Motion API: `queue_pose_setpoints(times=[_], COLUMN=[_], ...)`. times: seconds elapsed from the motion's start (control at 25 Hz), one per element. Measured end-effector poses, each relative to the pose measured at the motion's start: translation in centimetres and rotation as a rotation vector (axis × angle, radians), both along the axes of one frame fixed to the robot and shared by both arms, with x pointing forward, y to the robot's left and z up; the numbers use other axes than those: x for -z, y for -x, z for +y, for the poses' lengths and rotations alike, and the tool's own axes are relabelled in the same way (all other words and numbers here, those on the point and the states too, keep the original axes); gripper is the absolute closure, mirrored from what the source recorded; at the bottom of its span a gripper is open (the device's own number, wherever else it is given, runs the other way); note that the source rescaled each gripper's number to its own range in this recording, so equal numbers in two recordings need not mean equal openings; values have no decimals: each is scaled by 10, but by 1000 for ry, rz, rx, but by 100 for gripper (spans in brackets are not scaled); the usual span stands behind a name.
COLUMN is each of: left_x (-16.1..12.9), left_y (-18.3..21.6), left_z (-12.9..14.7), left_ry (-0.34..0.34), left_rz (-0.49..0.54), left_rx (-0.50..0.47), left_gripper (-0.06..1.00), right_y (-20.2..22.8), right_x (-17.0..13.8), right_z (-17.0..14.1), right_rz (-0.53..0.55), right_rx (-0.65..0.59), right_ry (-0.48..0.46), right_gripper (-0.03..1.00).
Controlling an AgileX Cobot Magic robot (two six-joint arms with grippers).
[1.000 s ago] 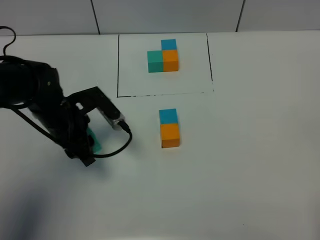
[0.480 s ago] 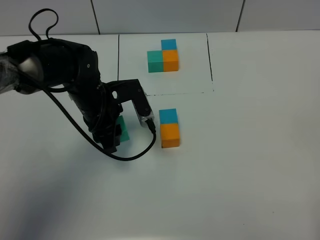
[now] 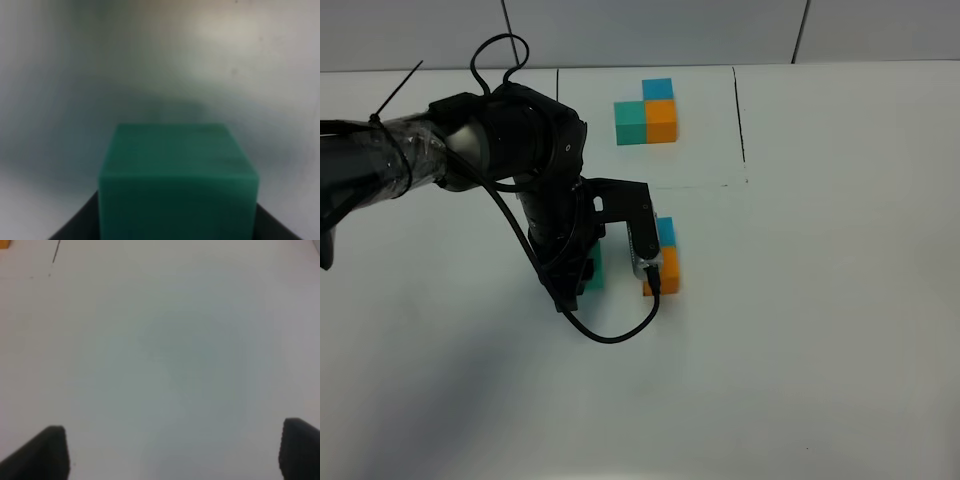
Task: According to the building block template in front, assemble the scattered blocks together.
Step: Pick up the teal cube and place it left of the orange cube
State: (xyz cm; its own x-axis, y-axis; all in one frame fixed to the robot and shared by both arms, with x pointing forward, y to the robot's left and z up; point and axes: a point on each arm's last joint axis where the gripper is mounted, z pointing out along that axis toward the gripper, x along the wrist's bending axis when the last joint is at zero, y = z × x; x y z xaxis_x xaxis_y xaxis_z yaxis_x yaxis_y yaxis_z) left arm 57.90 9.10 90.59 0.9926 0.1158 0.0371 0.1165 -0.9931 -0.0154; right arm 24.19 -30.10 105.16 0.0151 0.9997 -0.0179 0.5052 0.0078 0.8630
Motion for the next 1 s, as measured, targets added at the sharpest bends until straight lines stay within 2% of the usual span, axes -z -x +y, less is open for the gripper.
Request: queue_pose_setpoints(times=[0.04,0.08,0.44,0.68,1.0], left_x=[2,3,3,5,21], left_y=[0,-1,-6,-2,0], left_z=[0,-1,-8,-14,-16], left_ry=[1,4,74,75,48], left_rz=[1,1,-48,-40,5], left_rx=[1,1,-19,3,19], left_gripper=[90,93,93,93,93], right_y=[0,0,0,0,0], right_x=[0,0,0,0,0], right_z=[0,0,0,0,0], right_rz=[0,0,0,0,0], right_rx=[0,0,0,0,0], right_ry=[0,0,0,0,-1], right_gripper=[24,24,24,24,24])
